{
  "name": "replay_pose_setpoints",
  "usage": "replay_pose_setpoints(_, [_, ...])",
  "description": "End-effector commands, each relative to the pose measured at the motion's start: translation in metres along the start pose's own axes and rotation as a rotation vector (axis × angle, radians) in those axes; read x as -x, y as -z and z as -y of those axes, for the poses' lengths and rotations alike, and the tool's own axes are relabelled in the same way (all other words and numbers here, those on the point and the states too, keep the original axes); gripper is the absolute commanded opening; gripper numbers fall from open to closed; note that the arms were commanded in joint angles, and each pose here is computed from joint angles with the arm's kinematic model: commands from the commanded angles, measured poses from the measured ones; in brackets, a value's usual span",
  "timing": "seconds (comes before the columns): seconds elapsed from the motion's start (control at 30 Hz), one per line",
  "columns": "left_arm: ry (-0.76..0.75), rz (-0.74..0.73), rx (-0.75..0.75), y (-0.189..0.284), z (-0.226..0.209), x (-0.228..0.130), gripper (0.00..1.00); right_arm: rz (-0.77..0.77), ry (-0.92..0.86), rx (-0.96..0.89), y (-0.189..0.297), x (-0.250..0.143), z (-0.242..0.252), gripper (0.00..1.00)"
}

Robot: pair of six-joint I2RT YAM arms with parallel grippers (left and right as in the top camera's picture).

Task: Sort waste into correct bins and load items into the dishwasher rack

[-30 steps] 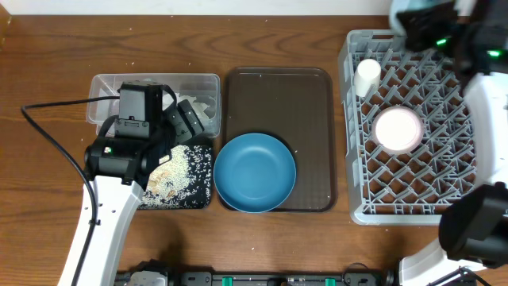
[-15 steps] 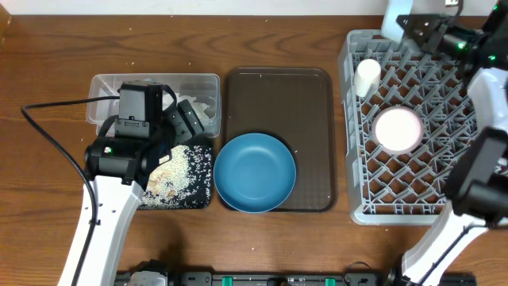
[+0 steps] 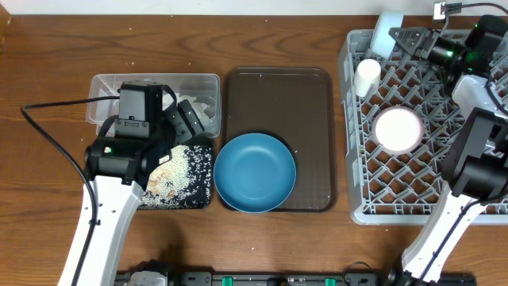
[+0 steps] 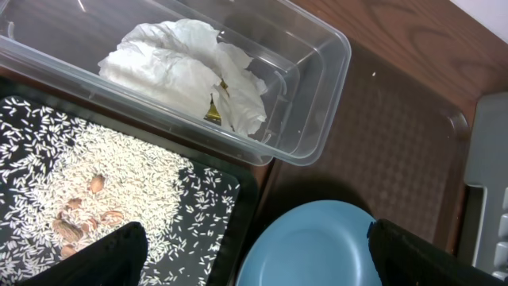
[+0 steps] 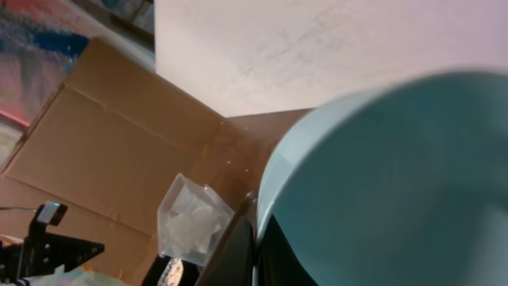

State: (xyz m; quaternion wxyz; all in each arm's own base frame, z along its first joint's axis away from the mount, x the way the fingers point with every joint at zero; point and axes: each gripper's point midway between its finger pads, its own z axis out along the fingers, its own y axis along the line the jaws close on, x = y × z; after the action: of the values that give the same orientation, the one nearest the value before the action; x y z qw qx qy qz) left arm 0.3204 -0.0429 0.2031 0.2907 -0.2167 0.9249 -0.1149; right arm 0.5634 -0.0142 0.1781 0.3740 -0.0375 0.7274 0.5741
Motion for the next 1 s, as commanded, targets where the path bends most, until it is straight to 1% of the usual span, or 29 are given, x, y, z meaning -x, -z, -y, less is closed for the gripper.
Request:
replay_pose_setpoints(0.0, [0.0,0.036,0.002,0.007,0.001,0.009,0.91,-0.005,-0.049,0.008,0.01,-0.008,0.018,0.01])
replay_pose_setpoints(0.27, [0.0,0.036,0.002,0.007,0.001,0.009,0.91,0.013,-0.051,0.004,0.03,-0.004,0.023,0.01])
replay_pose_setpoints(0.43, [0.0,0.036,0.002,0.007,0.001,0.009,0.91,0.017,-0.083,-0.002,0.041,-0.006,0.028,0.01])
replay_pose_setpoints(0.47, [0.0,0.036,0.002,0.007,0.001,0.009,0.91,0.018,-0.092,-0.005,0.044,-0.007,0.03,0.04])
replay_pose_setpoints(0.5, [0.0,0.036,0.002,0.007,0.001,0.009,0.91,0.018,-0.096,-0.005,0.045,-0.008,0.031,0.08])
replay_pose_setpoints(0.53, [0.0,0.036,0.002,0.007,0.001,0.009,0.91,0.018,-0.1,-0.002,0.048,-0.008,0.03,0.14])
replay_pose_setpoints(0.57, [0.0,0.036,0.002,0.007,0.001,0.009,0.91,0.021,-0.102,-0.002,0.051,-0.007,0.031,0.24])
replay_pose_setpoints(0.6, [0.0,0.036,0.002,0.007,0.001,0.009,0.91,0.021,-0.104,0.002,0.054,-0.007,0.031,0.31])
replay_pose_setpoints(0.7, [0.0,0.036,0.002,0.007,0.001,0.009,0.91,0.018,-0.11,0.022,0.064,-0.007,0.028,0.43])
replay_pose_setpoints(0.73, [0.0,0.036,0.002,0.007,0.001,0.009,0.91,0.02,-0.115,0.025,0.068,-0.007,0.028,0.56])
replay_pose_setpoints(0.8, [0.0,0.036,0.002,0.007,0.001,0.009,0.91,0.026,-0.129,0.027,0.075,-0.006,0.028,0.99])
replay_pose_setpoints(0.97, [0.0,0.036,0.002,0.007,0.001,0.009,0.91,0.064,-0.161,0.005,0.098,0.0,0.034,0.99])
